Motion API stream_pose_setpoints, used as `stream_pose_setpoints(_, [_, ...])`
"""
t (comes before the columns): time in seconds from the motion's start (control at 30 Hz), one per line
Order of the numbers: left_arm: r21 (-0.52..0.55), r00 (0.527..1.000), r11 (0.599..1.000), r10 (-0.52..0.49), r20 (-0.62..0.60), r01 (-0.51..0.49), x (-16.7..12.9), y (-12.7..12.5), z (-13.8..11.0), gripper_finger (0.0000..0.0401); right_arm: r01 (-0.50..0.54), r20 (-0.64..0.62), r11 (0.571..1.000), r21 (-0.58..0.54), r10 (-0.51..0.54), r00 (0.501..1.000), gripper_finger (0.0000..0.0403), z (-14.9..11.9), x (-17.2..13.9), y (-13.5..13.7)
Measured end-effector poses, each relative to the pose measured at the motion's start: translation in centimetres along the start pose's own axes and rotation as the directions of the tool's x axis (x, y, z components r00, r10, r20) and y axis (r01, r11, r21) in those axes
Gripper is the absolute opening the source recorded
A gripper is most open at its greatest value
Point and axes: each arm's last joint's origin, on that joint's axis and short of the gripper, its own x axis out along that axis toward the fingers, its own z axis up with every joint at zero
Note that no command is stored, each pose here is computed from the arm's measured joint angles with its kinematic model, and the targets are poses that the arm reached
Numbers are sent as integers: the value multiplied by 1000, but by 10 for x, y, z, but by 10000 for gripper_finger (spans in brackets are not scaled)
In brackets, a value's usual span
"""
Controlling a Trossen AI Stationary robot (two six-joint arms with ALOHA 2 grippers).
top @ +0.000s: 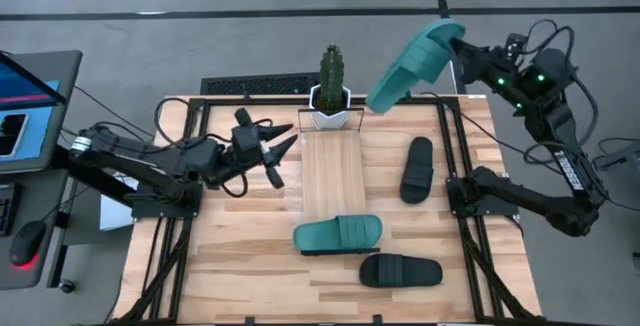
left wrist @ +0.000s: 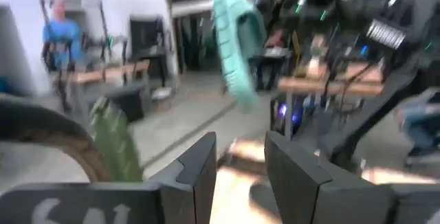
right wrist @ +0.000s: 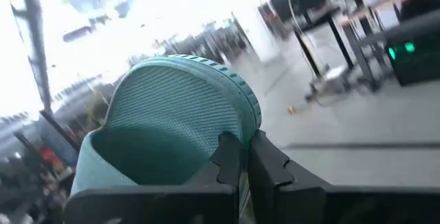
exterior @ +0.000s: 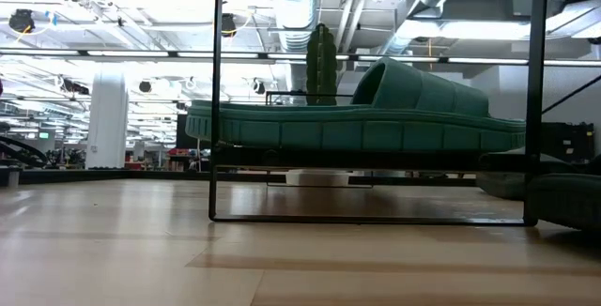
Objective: Pick and place slides into the shelf
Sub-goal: Put the green slipper on the shelf
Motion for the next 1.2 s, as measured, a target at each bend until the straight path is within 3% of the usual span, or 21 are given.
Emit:
stream_pose_setpoints(0.17, [91,978,992,-102,182,87,10,-12,8,112,-29,100,999,35,26,995,0,-7,2,4])
stream_pose_setpoints(0.37, [229,942,971,-136,308,66,16,-20,10,112,-150,226,980,128,119,967,0,-26,14,5])
stream_pose_setpoints(0.73, [236,953,971,-31,302,-43,20,-14,10,112,-352,446,908,229,223,867,0,-55,16,21])
stream_pose_setpoints(1.2, [172,959,985,-35,280,-14,30,-5,5,112,-375,399,907,192,278,874,0,-70,17,41])
